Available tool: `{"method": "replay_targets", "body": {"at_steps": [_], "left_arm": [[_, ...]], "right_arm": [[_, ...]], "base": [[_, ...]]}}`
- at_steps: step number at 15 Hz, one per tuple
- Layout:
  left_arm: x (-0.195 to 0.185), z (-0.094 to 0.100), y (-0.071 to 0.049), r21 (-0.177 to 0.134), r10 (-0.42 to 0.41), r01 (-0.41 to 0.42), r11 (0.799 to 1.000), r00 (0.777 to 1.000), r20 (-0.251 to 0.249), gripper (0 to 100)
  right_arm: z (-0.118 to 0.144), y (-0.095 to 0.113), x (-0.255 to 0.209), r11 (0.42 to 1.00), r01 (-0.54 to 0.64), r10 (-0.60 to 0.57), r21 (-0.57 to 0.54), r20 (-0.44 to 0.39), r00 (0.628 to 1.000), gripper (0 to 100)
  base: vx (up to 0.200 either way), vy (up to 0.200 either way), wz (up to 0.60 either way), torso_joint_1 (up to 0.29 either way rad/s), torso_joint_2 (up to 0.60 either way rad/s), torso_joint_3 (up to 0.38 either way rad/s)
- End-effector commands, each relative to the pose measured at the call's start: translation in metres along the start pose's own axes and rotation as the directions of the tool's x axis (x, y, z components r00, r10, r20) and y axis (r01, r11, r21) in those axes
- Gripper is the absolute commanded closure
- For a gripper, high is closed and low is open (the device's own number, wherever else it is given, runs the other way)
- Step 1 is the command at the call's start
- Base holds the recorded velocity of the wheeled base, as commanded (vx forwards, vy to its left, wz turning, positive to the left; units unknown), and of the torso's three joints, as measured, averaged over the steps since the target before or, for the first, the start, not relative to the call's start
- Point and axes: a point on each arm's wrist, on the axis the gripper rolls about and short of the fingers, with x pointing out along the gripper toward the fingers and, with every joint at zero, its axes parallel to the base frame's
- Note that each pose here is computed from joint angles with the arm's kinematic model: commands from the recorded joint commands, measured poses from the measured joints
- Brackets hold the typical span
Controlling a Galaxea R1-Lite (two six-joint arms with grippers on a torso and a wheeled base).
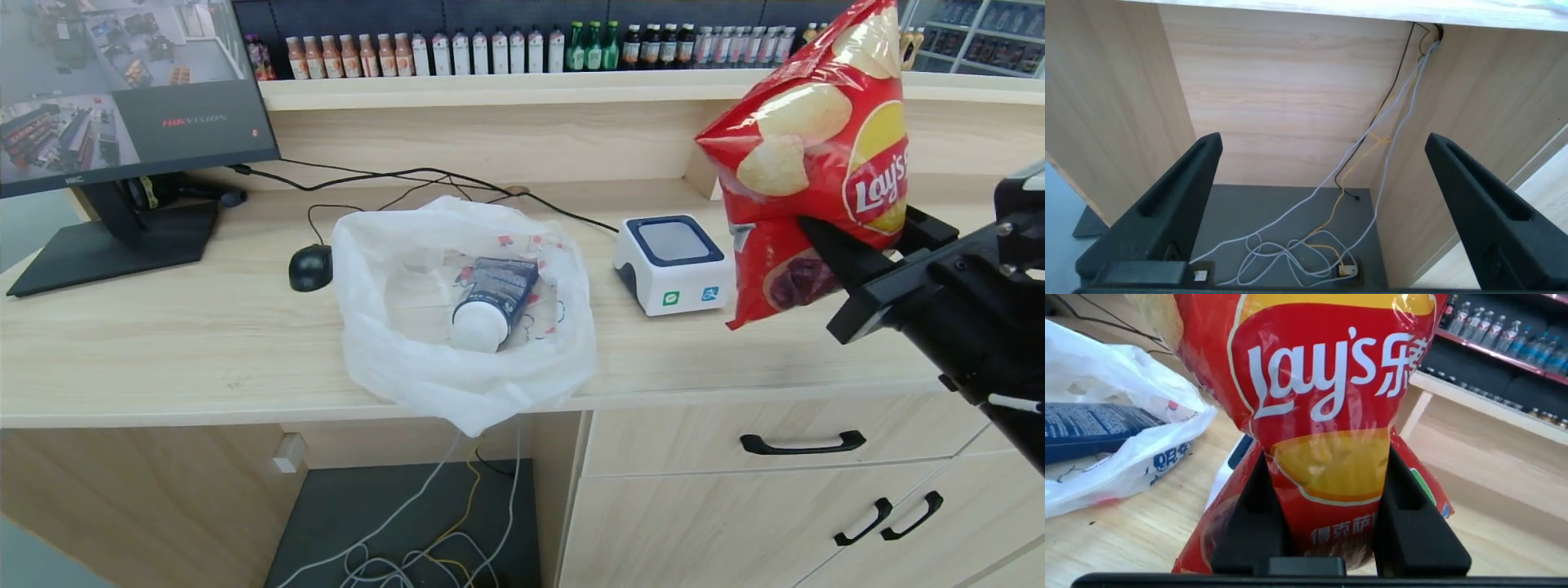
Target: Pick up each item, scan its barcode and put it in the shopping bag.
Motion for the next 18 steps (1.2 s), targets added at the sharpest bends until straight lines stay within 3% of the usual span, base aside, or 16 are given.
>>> {"method": "replay_targets", "body": {"at_steps": [1, 9, 12, 15, 18], "left_arm": [[0.0, 0.0, 0.0, 0.0, -0.001, 0.001, 1.0, 1.0, 0.0, 0], [0.0, 0.0, 0.0, 0.0, 0.0, 0.0, 1.0, 1.0, 0.0, 0], [0.0, 0.0, 0.0, 0.0, -0.001, 0.001, 1.0, 1.0, 0.0, 0], [0.0, 0.0, 0.0, 0.0, 0.0, 0.0, 1.0, 1.0, 0.0, 0], [0.0, 0.0, 0.0, 0.0, 0.0, 0.0, 1.0, 1.0, 0.0, 0]], "right_arm": [[0.014, -0.001, 0.013, 1.0, -0.002, 0.003, -0.014, 0.028, 1.0, 100], [0.022, 0.001, 0.055, 0.99, -0.049, 0.054, -0.136, 0.031, 0.998, 100], [0.019, 0.003, 0.057, 0.975, -0.115, 0.119, -0.191, 0.009, 0.993, 100], [0.001, -0.008, 0.063, 0.933, -0.206, 0.223, -0.295, 0.023, 0.975, 100], [-0.006, -0.011, 0.066, 0.925, -0.223, 0.24, -0.308, 0.017, 0.971, 100]], "base": [[0.0, 0.0, 0.0, 0.0, 0.0, 0.0], [0.0, 0.0, 0.0, 0.0, 0.0, 0.0], [0.0, 0.0, 0.0, 0.0, 0.0, 0.0], [0.0, 0.0, 0.0, 0.0, 0.0, 0.0], [0.0, 0.0, 0.0, 0.0, 0.0, 0.0]]}}
